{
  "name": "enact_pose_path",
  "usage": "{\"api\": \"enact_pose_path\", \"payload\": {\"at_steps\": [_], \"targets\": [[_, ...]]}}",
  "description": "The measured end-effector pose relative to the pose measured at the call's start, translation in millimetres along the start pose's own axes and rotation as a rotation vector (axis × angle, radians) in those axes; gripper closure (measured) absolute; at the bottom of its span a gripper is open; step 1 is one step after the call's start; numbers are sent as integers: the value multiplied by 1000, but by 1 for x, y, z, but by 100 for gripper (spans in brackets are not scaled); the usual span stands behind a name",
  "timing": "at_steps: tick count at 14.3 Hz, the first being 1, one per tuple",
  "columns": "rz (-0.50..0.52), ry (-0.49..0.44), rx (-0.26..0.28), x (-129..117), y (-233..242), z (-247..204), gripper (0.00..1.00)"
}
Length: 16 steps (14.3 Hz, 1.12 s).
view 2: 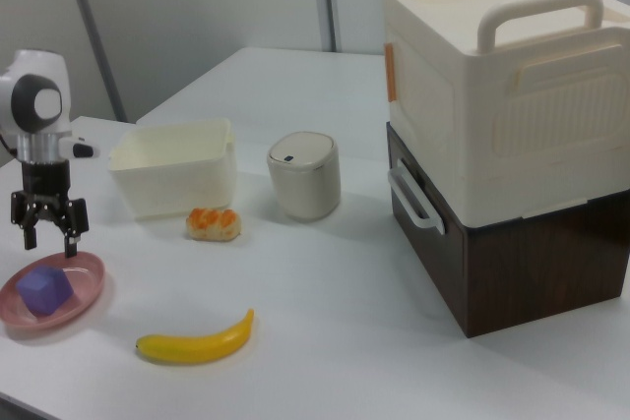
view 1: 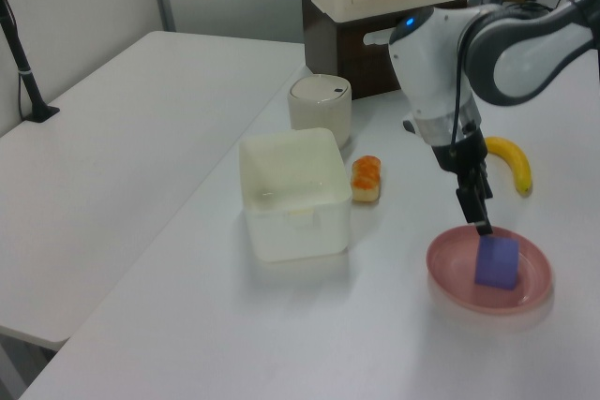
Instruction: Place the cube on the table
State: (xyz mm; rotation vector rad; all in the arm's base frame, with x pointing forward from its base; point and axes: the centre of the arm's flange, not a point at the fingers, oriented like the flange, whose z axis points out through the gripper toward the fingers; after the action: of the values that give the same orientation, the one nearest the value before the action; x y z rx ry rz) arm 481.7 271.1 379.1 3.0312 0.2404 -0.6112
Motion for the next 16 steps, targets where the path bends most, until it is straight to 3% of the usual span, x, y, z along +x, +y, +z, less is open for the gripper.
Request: {"api": "enact_pose_path", "payload": {"at_steps": [8, 9, 12, 13, 16], "targets": [[-8, -25, -38, -1, -38, 61, 0], [-9, -27, -40, 1, -40, 66, 4], [-8, -32, -42, 2, -40, 69, 38], [-8, -29, -41, 2, -40, 67, 44], [-5, -55, -57, -2, -35, 60, 44]]}}
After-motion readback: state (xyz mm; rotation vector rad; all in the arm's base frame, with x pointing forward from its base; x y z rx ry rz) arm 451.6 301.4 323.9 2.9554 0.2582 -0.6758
